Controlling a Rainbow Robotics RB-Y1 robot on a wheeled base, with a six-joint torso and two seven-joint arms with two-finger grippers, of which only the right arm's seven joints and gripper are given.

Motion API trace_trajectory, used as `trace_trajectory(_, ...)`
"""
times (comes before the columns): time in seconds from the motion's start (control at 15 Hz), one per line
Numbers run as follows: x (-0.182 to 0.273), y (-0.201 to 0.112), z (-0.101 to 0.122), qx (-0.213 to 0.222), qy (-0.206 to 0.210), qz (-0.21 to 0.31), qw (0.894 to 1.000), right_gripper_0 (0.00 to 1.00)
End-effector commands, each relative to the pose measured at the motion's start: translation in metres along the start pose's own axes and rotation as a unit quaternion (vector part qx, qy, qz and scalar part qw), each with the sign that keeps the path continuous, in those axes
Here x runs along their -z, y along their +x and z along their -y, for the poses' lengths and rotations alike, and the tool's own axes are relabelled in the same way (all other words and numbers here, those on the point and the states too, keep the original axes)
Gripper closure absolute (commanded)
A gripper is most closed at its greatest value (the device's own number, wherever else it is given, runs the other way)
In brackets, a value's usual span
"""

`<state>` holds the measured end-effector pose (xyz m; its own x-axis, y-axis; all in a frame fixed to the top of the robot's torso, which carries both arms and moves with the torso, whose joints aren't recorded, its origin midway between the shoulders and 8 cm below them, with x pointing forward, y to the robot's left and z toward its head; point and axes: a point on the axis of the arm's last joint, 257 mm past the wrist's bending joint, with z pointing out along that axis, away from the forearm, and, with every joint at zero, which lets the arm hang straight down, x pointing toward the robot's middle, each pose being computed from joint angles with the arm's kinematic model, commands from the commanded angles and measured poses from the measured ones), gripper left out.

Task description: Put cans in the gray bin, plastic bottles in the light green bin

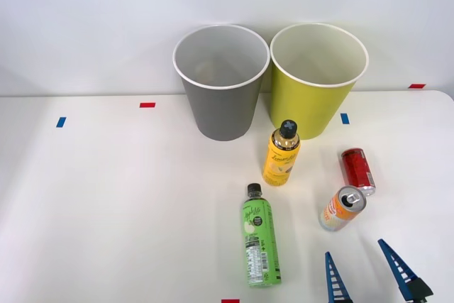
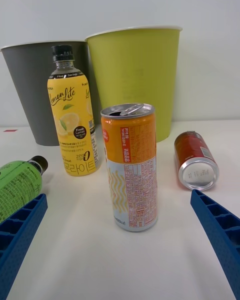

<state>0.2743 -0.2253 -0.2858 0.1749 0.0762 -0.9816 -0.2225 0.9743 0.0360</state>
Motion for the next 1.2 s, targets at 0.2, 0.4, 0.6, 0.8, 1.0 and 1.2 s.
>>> trace_trajectory(0.2,0.0,0.0,0.0,0.0,0.0,0.0,1.0,0.0)
trace_trajectory(0.4,0.0,0.0,0.0,0.0,0.0,0.0,1.0,0.0)
trace_trajectory(0.6,0.0,0.0,0.0,0.0,0.0,0.0,1.0,0.0)
trace_trajectory(0.8,0.0,0.0,0.0,0.0,0.0,0.0,1.0,0.0)
trace_trajectory(1.0,0.0,0.0,0.0,0.0,0.0,0.0,1.0,0.0)
trace_trajectory(1.2,0.0,0.0,0.0,0.0,0.0,0.0,1.0,0.0)
